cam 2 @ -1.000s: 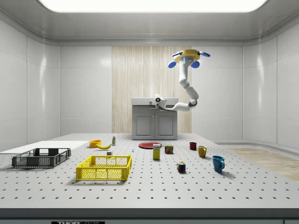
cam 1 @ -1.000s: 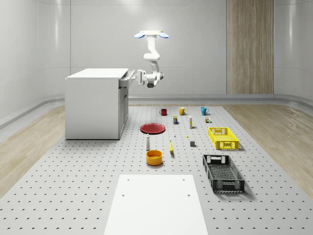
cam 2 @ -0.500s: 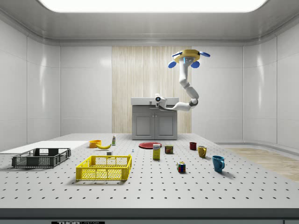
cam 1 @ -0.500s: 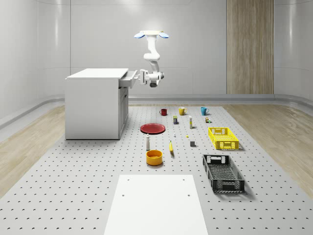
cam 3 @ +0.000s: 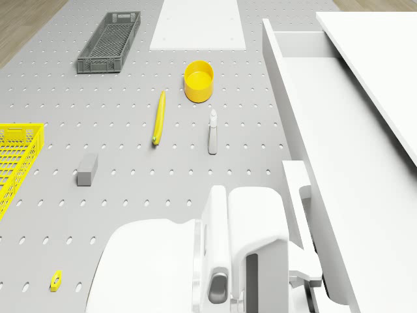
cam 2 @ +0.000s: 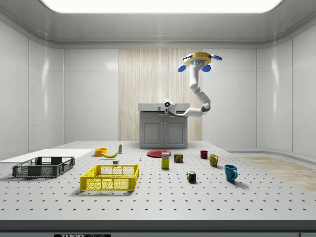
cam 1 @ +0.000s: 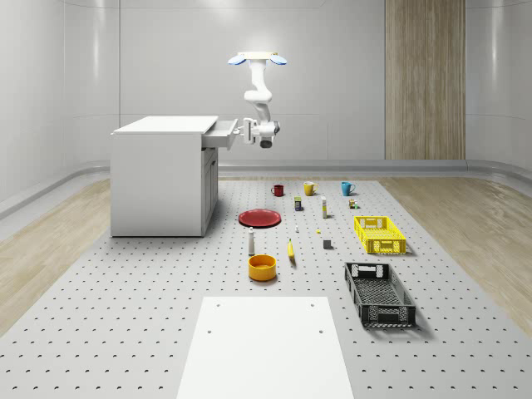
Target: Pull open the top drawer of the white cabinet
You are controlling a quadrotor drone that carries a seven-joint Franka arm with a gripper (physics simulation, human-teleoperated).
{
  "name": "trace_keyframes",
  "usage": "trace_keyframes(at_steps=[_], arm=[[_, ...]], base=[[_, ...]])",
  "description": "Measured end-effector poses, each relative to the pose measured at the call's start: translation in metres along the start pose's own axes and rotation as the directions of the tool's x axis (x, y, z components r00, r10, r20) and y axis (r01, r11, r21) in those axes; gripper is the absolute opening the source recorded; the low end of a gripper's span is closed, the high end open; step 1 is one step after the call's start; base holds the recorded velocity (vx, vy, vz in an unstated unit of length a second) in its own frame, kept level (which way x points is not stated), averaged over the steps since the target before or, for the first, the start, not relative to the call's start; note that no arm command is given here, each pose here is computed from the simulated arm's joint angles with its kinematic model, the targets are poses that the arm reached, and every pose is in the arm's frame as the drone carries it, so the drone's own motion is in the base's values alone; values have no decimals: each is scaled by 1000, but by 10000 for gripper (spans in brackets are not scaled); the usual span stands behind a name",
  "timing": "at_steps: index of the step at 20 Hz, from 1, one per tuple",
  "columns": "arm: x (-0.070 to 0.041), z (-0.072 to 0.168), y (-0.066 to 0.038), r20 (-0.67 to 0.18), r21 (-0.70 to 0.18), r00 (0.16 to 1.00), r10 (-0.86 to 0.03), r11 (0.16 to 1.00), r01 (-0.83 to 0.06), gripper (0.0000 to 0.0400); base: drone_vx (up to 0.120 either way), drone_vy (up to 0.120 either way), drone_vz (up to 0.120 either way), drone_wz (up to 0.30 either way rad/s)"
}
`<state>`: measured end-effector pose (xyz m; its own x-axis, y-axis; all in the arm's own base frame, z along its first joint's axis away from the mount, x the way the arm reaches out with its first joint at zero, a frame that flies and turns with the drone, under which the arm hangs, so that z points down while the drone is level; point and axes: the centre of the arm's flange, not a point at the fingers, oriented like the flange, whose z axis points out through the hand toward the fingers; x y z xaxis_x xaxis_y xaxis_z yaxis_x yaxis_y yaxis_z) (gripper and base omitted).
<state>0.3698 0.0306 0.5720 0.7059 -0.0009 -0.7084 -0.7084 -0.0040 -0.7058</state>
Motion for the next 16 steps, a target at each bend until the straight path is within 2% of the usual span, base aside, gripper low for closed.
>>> trace_keyframes(at_steps=[3, 4, 6, 8, 10, 16], arm=[[0, -16, 0, 0, 0, 1000, -2, 1000, 2, 119], [0, -21, 0, 0, 0, 1000, -2, 1000, 2, 133], [0, -30, 0, 1, 1, 1000, -3, 1000, 3, 201], [0, -36, 0, 1, 1, 1000, -4, 1000, 4, 242], [0, -41, 0, 1, 2, 1000, -4, 1000, 4, 267], [1, -48, 0, 2, 2, 1000, -5, 1000, 5, 296]], base=[[0, 0, 0, 0], [0, 0, 0, 0], [0, 0, 0, 0], [0, 120, 0, 0], [0, 120, 0, 0], [0, 120, 0, 0]])
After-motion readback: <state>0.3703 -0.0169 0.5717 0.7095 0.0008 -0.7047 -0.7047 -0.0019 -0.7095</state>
